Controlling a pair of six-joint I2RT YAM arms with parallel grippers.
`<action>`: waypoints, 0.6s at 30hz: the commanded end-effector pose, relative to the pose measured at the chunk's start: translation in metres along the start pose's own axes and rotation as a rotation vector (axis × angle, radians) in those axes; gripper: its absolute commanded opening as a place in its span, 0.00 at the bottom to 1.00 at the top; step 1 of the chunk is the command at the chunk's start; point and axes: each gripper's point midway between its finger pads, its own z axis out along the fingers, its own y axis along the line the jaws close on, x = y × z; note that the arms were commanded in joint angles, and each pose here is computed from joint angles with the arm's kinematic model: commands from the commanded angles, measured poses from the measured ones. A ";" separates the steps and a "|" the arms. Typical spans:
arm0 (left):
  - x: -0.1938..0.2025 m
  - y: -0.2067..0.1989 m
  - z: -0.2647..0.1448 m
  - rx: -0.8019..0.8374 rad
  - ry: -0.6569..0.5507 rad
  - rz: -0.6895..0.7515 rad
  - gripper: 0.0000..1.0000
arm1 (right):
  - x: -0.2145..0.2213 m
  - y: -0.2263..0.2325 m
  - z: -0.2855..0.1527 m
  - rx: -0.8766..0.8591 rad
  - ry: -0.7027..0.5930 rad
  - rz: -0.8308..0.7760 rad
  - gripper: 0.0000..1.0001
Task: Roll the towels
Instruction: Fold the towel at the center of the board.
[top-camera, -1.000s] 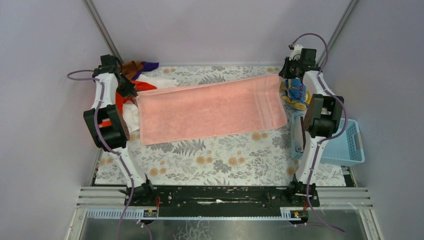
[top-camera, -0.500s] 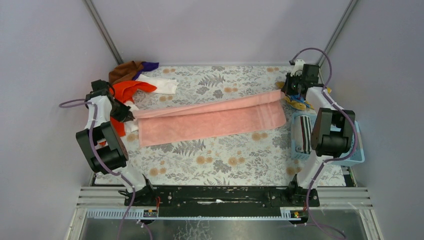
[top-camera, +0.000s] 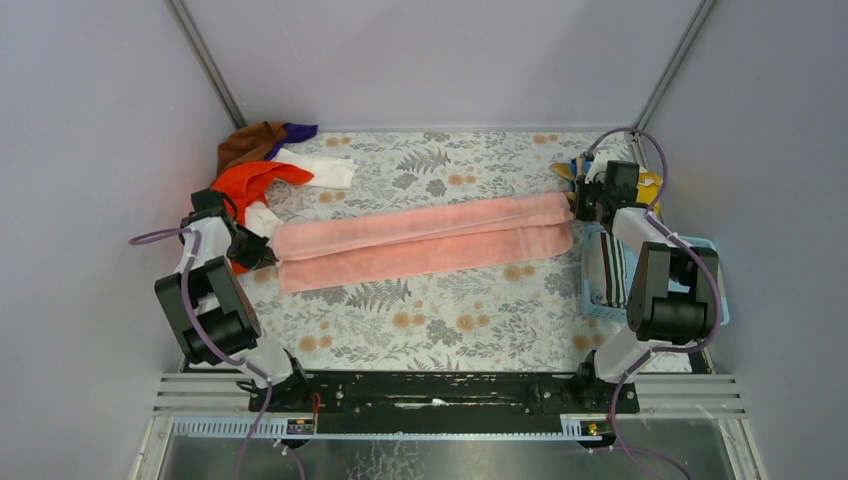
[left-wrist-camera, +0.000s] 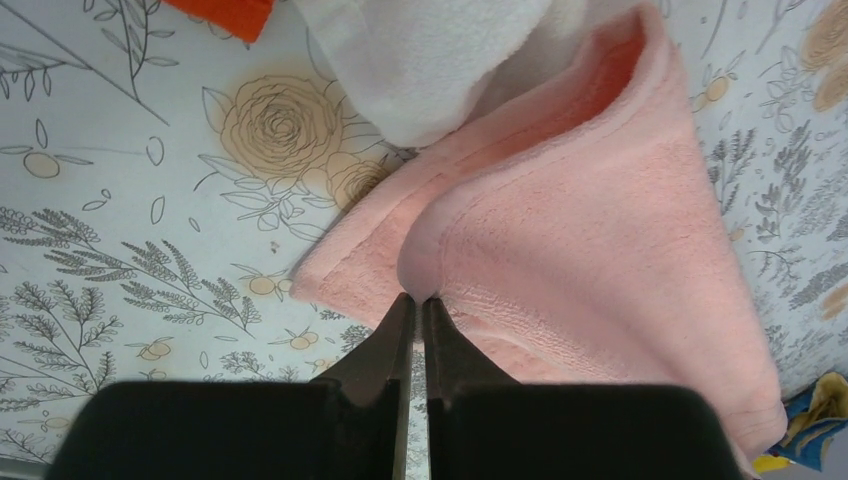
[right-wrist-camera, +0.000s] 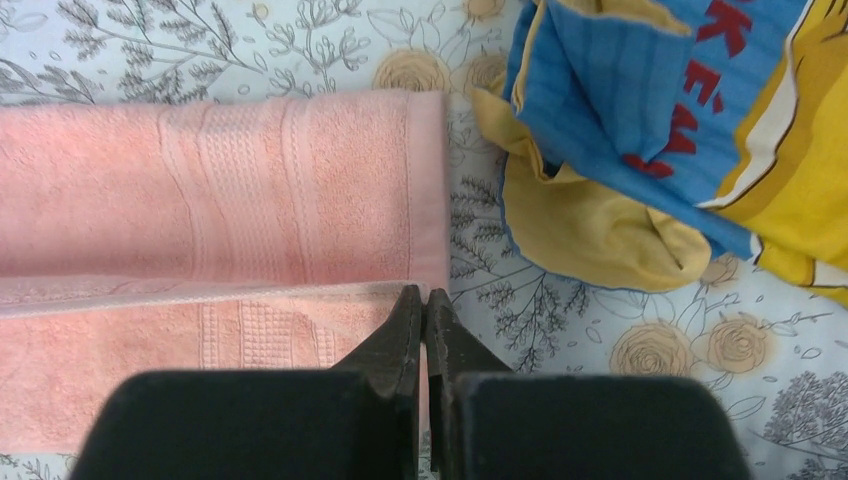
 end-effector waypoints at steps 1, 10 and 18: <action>-0.010 0.002 -0.004 0.018 -0.081 -0.018 0.00 | -0.018 -0.013 -0.010 0.059 -0.086 -0.005 0.00; 0.003 0.010 0.001 0.005 -0.051 -0.033 0.00 | -0.013 -0.003 -0.017 0.022 -0.097 0.022 0.00; 0.007 0.028 0.002 -0.057 -0.079 -0.053 0.00 | 0.001 -0.008 -0.021 0.062 -0.088 0.031 0.00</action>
